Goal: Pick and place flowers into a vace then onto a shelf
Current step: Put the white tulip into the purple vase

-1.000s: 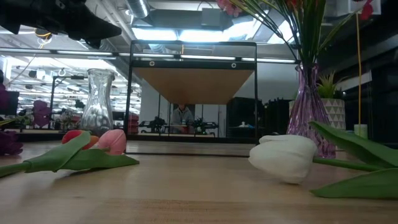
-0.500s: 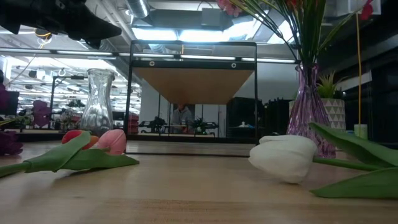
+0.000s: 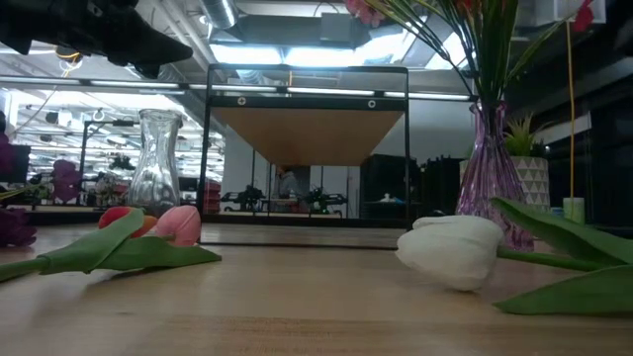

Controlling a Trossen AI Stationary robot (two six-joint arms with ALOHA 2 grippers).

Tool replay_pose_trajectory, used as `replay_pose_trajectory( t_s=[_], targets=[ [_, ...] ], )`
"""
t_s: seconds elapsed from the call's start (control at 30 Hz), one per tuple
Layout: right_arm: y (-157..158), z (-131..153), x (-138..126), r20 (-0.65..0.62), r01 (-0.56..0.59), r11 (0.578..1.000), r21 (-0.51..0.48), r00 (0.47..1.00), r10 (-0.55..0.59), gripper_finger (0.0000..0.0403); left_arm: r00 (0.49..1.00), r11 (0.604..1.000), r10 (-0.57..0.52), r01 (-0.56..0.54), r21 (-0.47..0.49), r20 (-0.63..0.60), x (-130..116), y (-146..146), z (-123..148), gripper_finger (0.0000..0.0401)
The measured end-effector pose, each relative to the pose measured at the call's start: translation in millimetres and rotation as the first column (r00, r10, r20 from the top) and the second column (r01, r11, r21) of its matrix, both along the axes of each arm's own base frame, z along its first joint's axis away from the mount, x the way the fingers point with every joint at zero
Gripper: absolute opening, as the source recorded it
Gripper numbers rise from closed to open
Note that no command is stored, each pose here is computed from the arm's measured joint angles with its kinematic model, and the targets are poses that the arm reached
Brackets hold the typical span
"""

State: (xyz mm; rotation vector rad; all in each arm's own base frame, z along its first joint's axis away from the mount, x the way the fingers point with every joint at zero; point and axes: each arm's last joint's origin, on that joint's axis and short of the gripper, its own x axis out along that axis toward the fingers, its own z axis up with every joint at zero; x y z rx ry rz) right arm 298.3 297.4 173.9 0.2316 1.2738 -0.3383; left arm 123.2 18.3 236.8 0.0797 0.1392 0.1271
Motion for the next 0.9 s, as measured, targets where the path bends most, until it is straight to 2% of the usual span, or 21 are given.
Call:
replay_pose_trajectory(
  t_s=[0.17, 0.33, 0.47, 0.9],
  targets=[
    [-6, 2, 6, -0.024, 0.018, 0.999, 0.041, 1.0, -0.017, 0.0019, 1.0, 1.0, 0.0, 0.0, -0.002, -0.01, 0, 0, -1, 0.0004],
    [-8, 3, 7, -0.022, 0.025, 0.999, 0.041, 0.999, -0.024, 0.0032, 1.0, 1.0, 0.0, 0.0, -0.002, -0.012, 0, 0, -1, 0.0004],
    [-7, 3, 9, -0.028, 0.029, 0.997, 0.068, 0.999, -0.027, 0.0067, 1.0, 1.0, 0.0, 0.0, -0.002, -0.013, 0, 0, -1, 0.0004],
    [-16, 3, 8, -0.076, 0.041, 0.999, 0.021, 0.996, -0.039, 0.0189, 1.0, 1.0, 0.003, -0.003, -0.025, -0.01, 0, 0, -1, 0.0004]
  ],
)
